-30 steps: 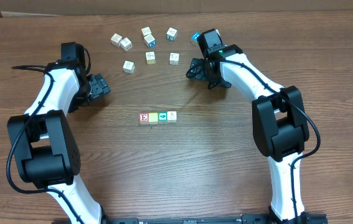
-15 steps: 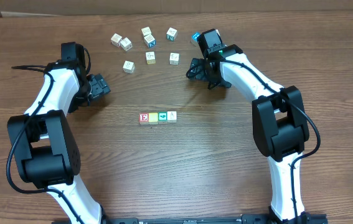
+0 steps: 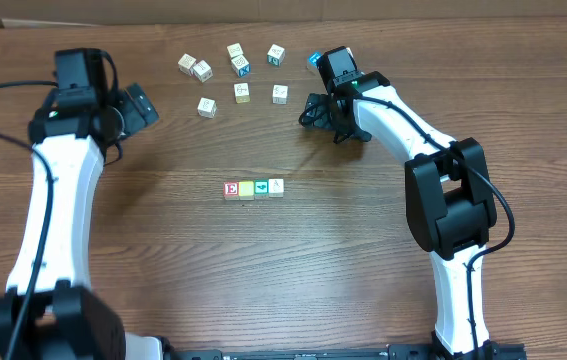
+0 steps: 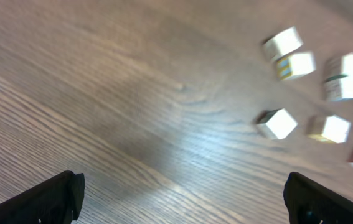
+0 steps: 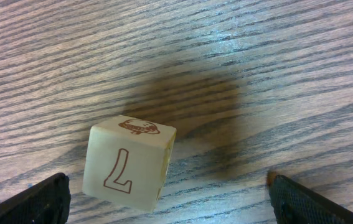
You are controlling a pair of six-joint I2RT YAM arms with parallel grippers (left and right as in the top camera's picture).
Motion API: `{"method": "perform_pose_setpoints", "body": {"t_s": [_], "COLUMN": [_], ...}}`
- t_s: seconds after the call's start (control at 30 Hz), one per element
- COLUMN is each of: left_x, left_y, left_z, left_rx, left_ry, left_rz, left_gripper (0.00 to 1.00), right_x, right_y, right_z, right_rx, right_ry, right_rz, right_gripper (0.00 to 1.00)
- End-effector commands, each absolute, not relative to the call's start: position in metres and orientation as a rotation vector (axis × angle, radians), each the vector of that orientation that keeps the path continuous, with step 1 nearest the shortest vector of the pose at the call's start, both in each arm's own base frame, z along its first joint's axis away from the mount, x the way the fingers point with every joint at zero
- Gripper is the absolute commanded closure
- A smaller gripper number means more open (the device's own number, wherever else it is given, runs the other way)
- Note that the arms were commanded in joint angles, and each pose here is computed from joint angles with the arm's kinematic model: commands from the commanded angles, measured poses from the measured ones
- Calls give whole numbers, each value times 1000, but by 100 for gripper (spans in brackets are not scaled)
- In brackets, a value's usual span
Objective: Form a horizontal line
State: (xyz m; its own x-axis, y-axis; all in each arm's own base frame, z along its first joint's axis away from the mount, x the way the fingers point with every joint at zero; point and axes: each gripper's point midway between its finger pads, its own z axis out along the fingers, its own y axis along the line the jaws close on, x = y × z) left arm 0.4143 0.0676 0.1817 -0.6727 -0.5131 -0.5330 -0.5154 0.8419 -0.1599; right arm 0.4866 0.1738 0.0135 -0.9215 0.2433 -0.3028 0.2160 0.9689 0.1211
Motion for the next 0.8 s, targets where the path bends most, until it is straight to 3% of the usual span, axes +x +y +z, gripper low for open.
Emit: {"method": "perform_pose_setpoints", "body": {"t_s": [0.0, 0.27, 0.5, 0.77], "left_x": [412, 410, 371, 365], "left_y": [73, 79, 82, 77], "left_z": [197, 198, 180, 167], "left_rx": [-750, -755, -759, -749], "left_ry": [2393, 2390, 2554, 2572], "left_rz": [48, 92, 208, 179], "left_gripper": [1, 0, 1, 0], "right_x": [485, 485, 485, 485], "right_y": [171, 171, 171, 171], "right_z": [6, 6, 6, 6], "right_rx": [346, 346, 346, 346], "right_ry": [2807, 2807, 2807, 2807], "right_rz": [109, 109, 109, 109], "right_gripper": [0, 0, 0, 0]}}
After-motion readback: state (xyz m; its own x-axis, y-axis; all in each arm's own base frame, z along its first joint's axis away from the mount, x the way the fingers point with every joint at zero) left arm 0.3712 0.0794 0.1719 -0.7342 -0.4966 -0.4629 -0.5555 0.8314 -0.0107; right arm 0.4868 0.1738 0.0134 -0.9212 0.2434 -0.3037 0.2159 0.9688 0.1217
